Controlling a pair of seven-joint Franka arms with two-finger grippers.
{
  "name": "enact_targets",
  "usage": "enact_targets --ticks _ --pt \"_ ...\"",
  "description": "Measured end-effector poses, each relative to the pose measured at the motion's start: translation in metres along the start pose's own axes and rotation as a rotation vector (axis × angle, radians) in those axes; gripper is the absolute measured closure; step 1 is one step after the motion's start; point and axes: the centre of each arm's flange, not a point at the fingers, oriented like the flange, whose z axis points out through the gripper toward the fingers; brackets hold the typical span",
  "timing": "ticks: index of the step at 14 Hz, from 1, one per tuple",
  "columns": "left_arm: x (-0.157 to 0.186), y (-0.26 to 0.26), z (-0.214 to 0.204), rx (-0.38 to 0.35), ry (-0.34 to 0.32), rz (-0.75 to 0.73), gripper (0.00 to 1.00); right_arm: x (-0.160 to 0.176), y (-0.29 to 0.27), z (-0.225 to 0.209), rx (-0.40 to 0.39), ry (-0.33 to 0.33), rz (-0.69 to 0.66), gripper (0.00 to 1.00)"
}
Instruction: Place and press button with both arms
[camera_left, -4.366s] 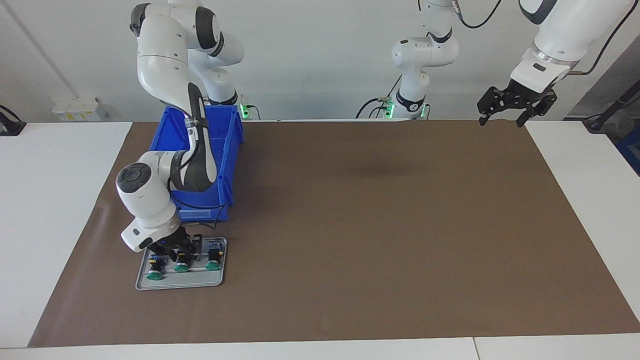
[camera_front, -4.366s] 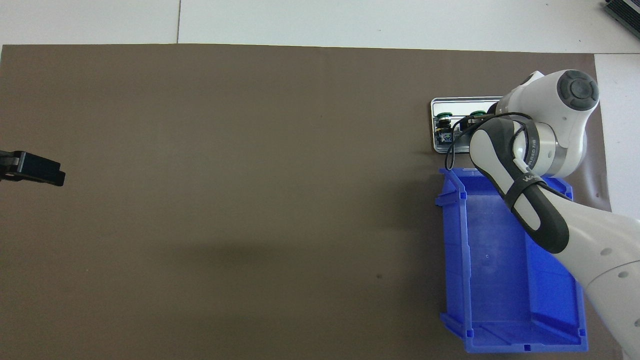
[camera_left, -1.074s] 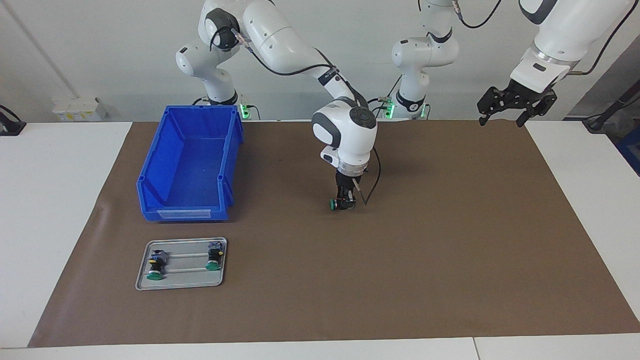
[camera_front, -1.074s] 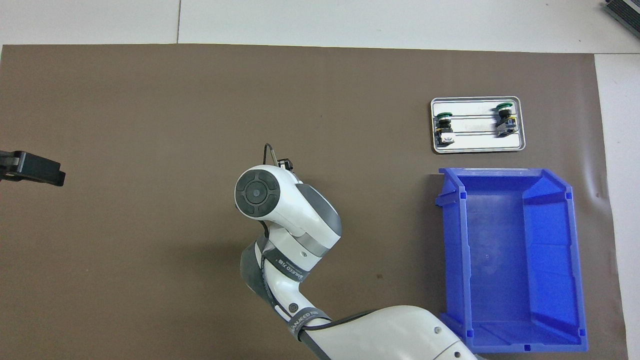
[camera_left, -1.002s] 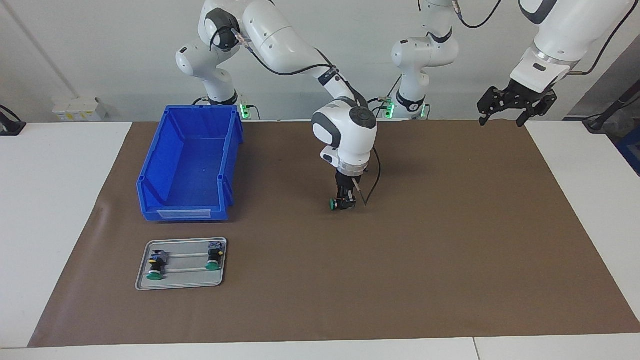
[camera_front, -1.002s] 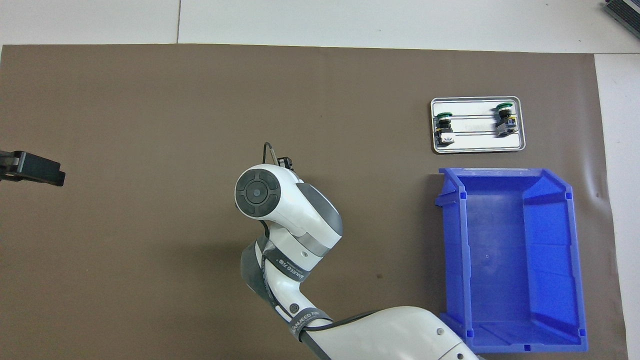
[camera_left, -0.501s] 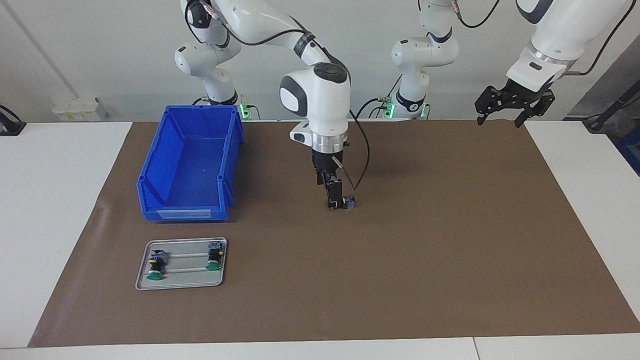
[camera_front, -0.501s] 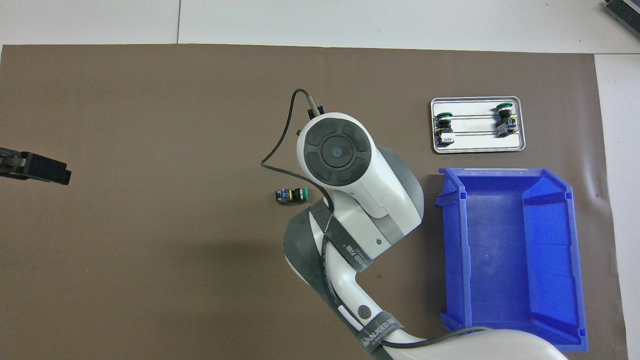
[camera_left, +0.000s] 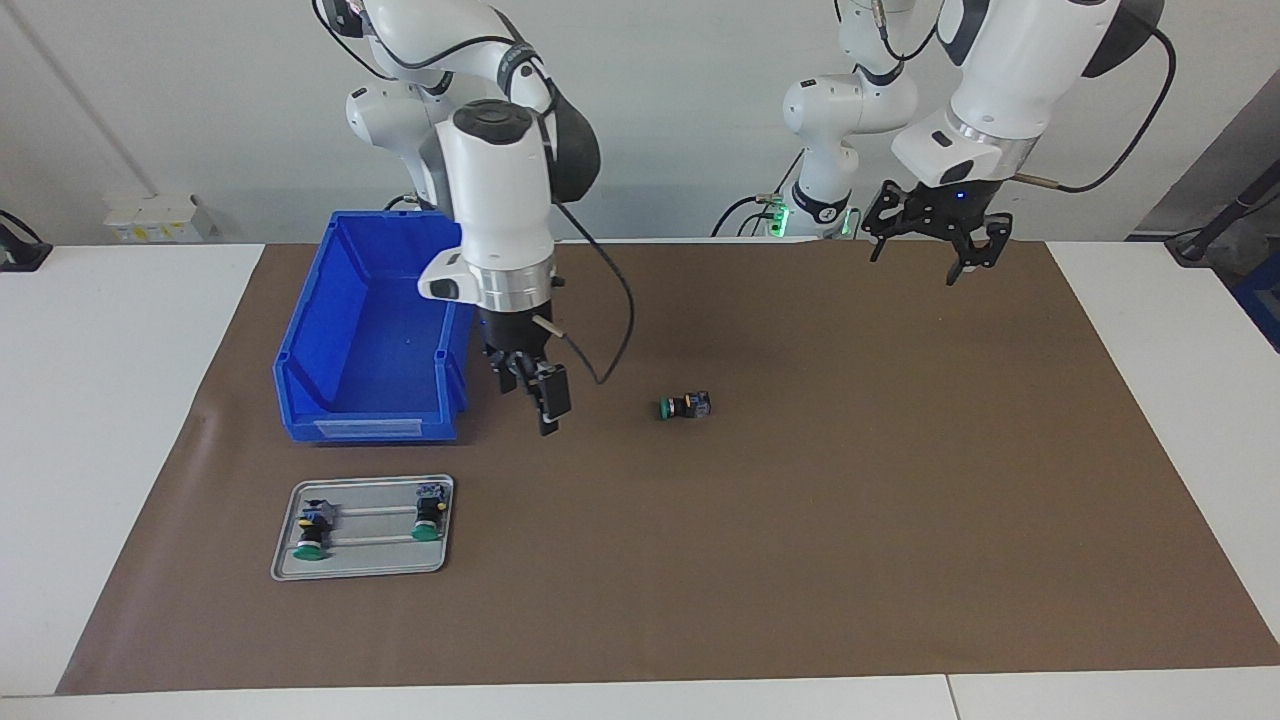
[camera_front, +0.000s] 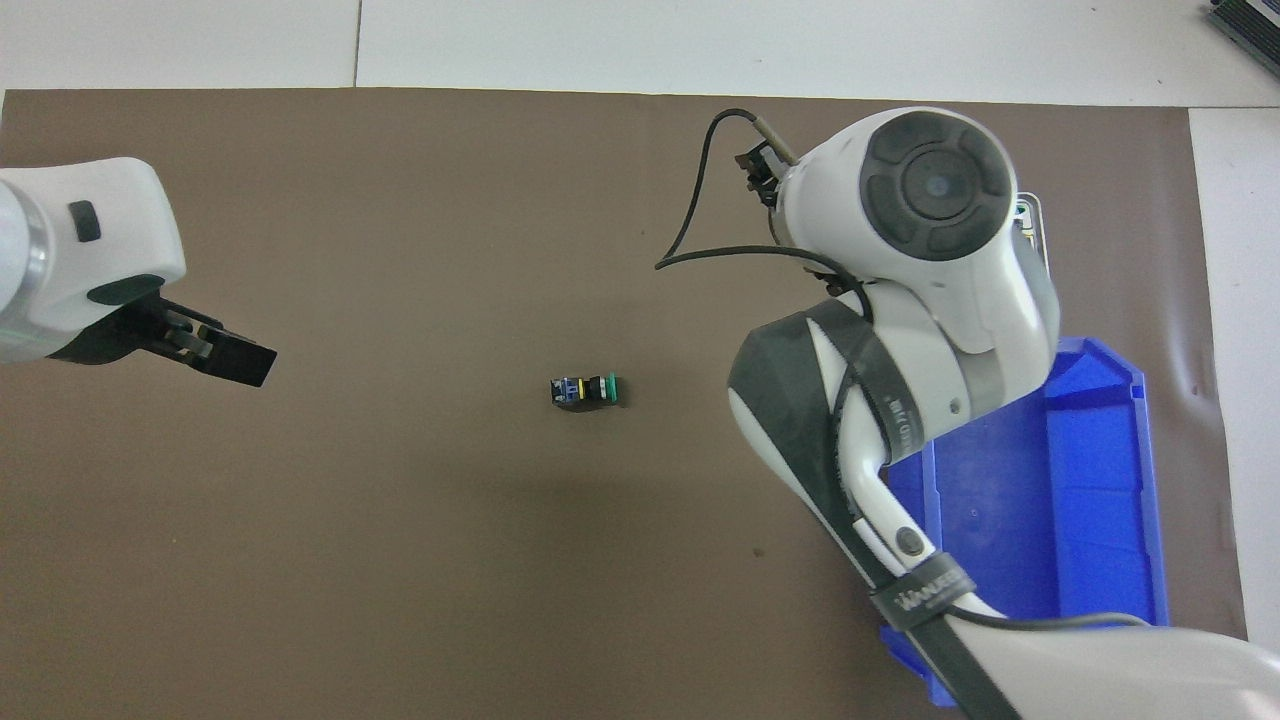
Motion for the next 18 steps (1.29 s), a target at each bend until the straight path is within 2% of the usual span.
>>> enact_targets --ticks 2,5,8,11,13,18 --pt "0.012 0.018 0.013 -0.019 0.046 0.11 0.0 0.042 0.032 -0.022 -0.019 -0.027 -0.109 0.0" --pt "0.031 0.055 0.044 -0.026 0.087 0.248 0.0 0.083 0.076 -0.057 -0.048 -0.044 -0.219 0.0" --pt "0.052 0.096 0.085 -0.043 0.109 0.368 0.0 0.105 0.118 -0.092 -0.09 -0.089 -0.345 0.0" --pt "0.071 0.126 0.142 -0.068 0.144 0.455 0.0 0.123 0.162 -0.117 -0.121 -0.156 -0.548 0.0" --pt "0.076 0.135 0.175 -0.077 0.165 0.505 0.0 0.127 0.178 -0.116 -0.132 -0.191 -0.607 0.0" --pt "0.093 0.164 0.24 -0.079 0.158 0.6 0.0 0.105 0.178 -0.096 -0.148 -0.237 -0.648 0.0"
